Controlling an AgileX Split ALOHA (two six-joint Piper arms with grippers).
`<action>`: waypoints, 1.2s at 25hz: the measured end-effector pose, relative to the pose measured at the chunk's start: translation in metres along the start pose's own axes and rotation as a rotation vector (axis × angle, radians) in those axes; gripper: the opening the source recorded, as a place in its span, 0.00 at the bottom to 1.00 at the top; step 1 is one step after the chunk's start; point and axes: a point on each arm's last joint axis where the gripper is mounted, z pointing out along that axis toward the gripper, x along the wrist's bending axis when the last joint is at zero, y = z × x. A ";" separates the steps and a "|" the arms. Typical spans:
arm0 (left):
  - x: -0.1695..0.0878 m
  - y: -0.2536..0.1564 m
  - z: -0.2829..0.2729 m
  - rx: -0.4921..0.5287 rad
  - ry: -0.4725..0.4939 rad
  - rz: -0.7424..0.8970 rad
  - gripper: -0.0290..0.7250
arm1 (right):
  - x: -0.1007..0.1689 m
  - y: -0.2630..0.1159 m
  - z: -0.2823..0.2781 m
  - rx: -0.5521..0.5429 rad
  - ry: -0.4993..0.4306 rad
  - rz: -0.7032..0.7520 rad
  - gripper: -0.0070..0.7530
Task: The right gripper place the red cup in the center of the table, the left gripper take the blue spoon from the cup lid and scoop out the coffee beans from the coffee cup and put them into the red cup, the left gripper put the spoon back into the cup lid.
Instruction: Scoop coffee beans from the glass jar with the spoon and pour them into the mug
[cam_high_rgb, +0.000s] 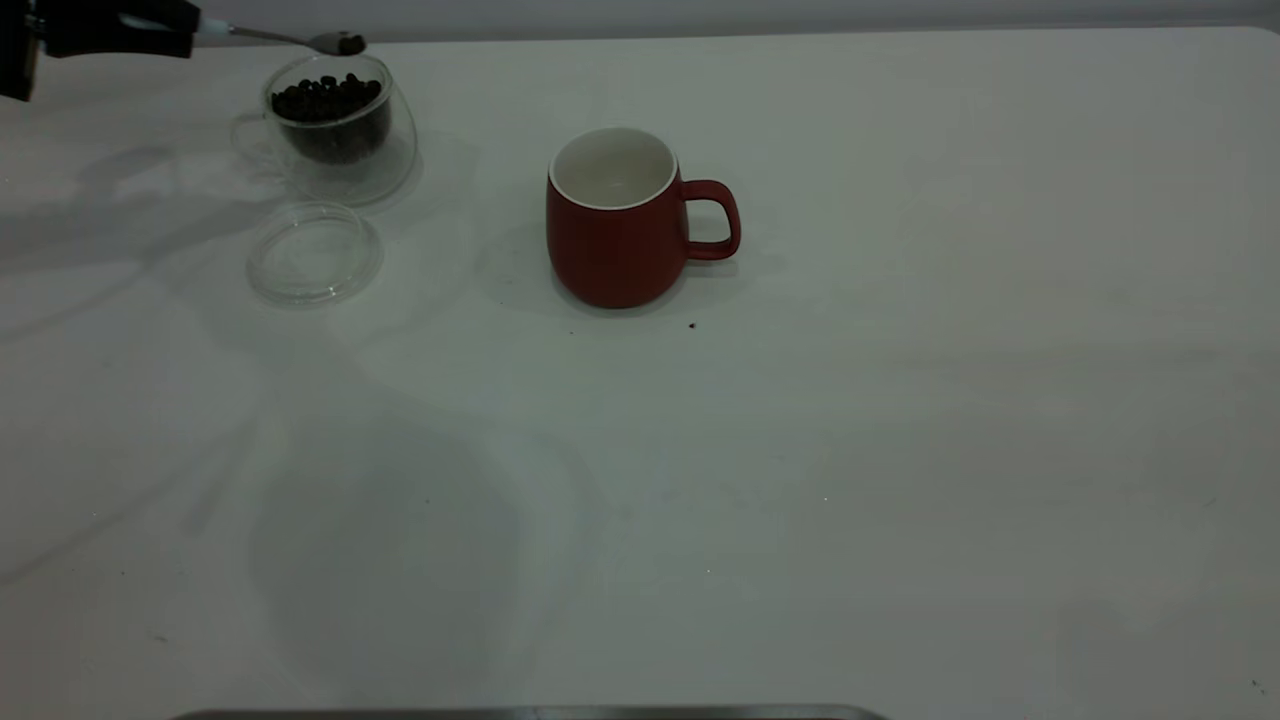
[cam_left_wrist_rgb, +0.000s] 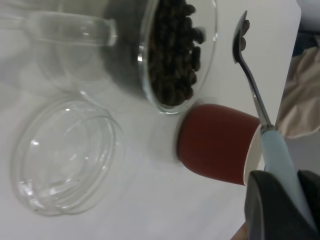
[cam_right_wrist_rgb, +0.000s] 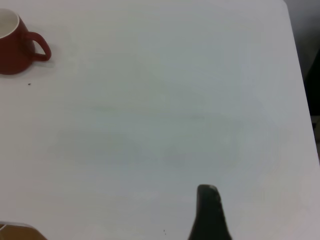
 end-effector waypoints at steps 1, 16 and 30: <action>-0.002 0.000 0.002 0.005 -0.001 0.005 0.20 | 0.000 0.000 0.000 0.000 0.000 0.000 0.78; -0.025 -0.007 0.037 0.073 -0.009 0.051 0.20 | 0.000 0.000 0.000 0.000 0.000 0.000 0.78; -0.057 -0.022 0.085 0.177 -0.011 0.118 0.20 | 0.000 0.000 0.000 0.000 0.000 0.000 0.78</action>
